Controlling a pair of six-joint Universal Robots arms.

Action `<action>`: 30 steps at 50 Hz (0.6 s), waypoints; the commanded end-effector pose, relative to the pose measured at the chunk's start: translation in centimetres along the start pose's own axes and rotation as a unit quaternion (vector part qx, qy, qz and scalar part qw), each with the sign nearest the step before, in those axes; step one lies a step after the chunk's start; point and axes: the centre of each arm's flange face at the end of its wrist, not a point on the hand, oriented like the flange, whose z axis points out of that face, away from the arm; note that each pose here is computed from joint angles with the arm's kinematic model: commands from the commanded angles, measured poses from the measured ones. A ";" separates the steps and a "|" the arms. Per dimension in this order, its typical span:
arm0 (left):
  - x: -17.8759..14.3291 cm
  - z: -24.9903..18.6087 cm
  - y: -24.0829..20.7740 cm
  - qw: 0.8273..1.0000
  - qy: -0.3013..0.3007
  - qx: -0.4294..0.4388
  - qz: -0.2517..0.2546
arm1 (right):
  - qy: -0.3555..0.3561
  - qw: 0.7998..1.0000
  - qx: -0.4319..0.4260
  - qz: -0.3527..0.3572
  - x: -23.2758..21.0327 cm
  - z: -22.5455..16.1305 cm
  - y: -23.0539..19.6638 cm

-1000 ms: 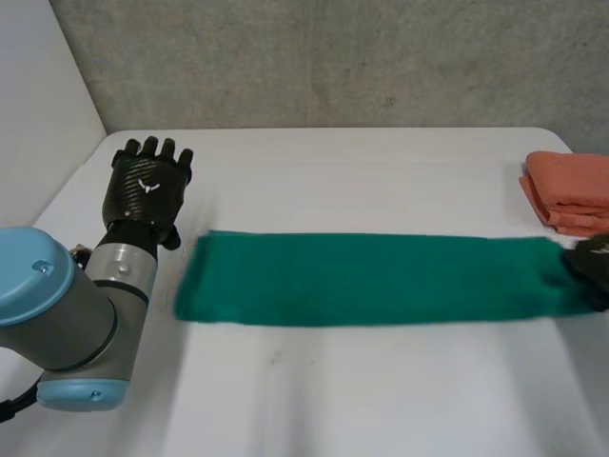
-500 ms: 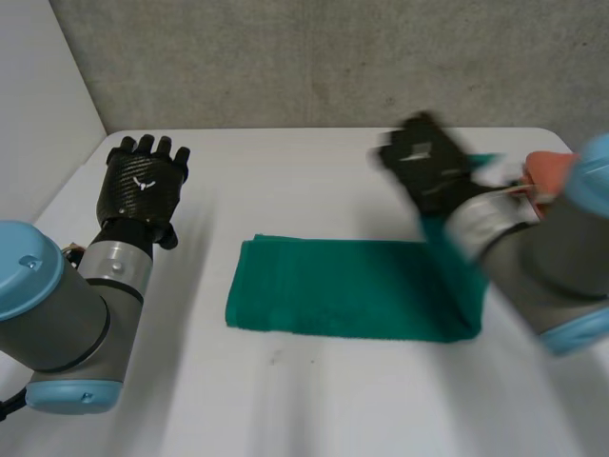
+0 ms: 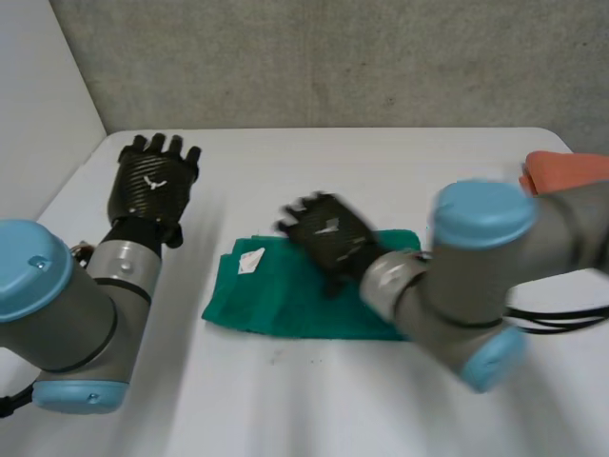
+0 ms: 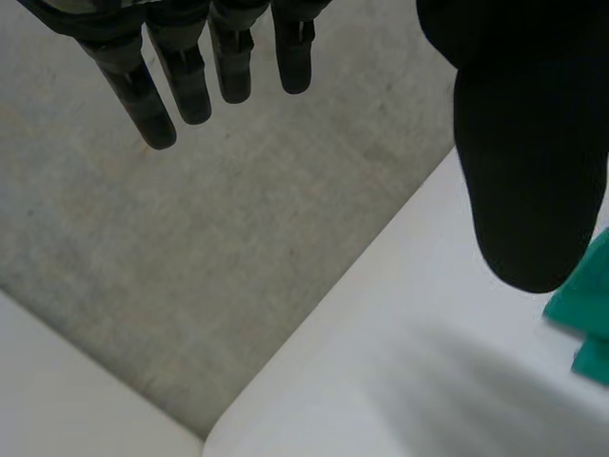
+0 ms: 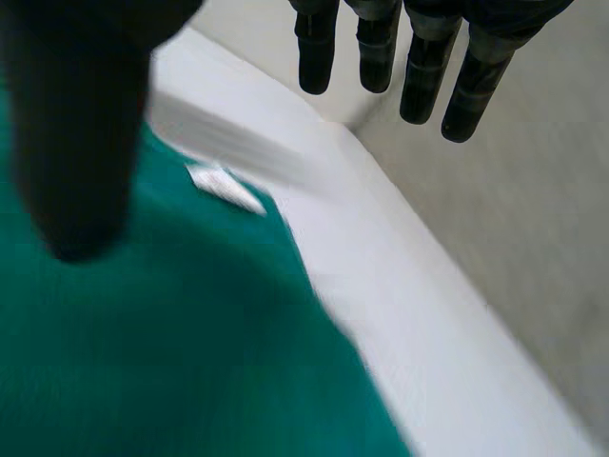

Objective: Fold the laundry.

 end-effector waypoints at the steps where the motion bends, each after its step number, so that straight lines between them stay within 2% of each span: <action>1: 2.6 0.1 -1.0 0.999 0.036 0.021 -0.001 | 0.048 0.983 -0.125 0.125 3.8 -4.7 5.3; 10: 4.2 -0.2 -0.7 0.998 0.056 0.018 0.000 | 0.067 0.978 -0.137 0.139 4.9 -5.6 8.9; 30: 3.9 -0.5 -0.9 0.998 0.056 0.018 0.000 | 0.091 0.971 -0.163 0.146 5.8 -7.1 10.6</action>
